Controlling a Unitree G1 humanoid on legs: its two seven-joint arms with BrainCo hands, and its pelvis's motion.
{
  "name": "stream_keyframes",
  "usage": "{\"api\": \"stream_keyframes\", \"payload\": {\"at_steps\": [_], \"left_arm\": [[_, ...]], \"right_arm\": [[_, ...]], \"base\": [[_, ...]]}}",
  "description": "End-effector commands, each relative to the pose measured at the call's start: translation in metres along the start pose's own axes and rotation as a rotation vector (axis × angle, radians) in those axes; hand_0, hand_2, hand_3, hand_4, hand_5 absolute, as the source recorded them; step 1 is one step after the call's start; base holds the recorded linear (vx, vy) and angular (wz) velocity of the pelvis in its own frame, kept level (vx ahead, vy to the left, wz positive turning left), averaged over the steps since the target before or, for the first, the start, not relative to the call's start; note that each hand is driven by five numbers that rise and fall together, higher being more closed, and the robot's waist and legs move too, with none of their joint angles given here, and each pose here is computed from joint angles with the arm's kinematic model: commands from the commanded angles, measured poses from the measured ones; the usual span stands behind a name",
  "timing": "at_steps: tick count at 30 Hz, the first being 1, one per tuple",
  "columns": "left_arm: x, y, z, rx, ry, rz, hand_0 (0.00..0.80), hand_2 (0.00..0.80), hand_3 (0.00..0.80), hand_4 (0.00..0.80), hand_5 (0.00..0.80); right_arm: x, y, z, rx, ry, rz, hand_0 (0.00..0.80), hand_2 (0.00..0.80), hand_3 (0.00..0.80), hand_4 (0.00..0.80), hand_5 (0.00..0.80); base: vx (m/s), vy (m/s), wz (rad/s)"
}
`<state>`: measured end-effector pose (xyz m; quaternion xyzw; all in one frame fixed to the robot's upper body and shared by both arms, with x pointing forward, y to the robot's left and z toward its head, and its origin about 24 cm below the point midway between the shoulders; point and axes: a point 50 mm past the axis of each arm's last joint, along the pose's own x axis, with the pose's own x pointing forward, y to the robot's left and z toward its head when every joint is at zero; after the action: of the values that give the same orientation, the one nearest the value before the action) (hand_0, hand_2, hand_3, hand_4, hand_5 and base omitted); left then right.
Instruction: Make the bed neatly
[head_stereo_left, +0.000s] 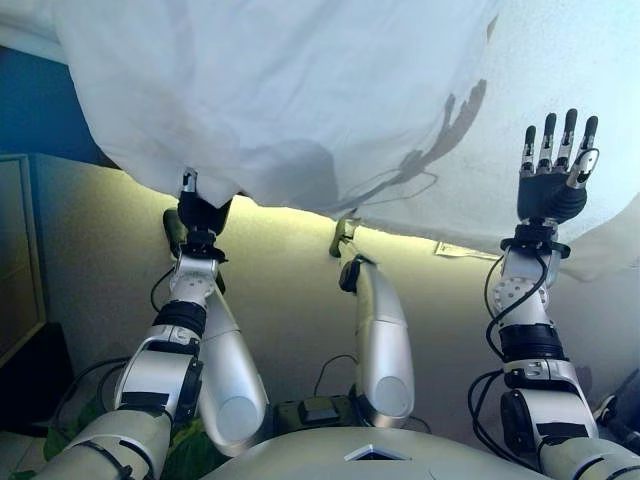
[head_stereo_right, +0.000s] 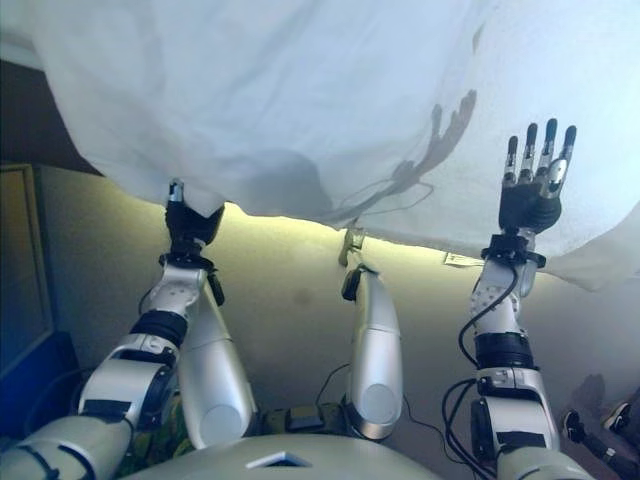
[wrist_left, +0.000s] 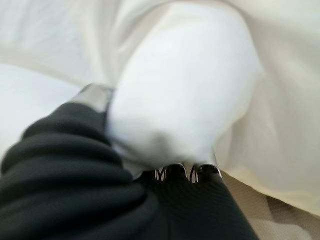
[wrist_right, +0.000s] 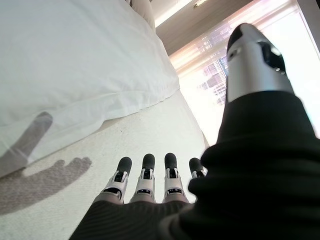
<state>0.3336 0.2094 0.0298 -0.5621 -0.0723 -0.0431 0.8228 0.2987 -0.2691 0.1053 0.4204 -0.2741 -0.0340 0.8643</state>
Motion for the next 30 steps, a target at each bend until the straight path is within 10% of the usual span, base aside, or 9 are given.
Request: {"api": "stream_keyframes", "payload": {"at_steps": [1,30], "left_arm": [[0.014,-0.021,0.001,-0.009,-0.014,-0.096,0.800,0.800,0.800,0.800,0.800],[-0.102,0.086,0.057,0.119,-0.089,0.419,0.800,0.800,0.800,0.800,0.800]], "right_arm": [[0.007,0.010,0.039,-0.031,-0.148,0.067,0.000,0.000,0.000,0.000,0.000],[0.020,-0.007,0.043,-0.163,-0.163,-0.068,0.000,0.000,0.000,0.000,0.000]], "base": [[0.000,0.000,0.00],[0.060,-0.016,0.08]]}}
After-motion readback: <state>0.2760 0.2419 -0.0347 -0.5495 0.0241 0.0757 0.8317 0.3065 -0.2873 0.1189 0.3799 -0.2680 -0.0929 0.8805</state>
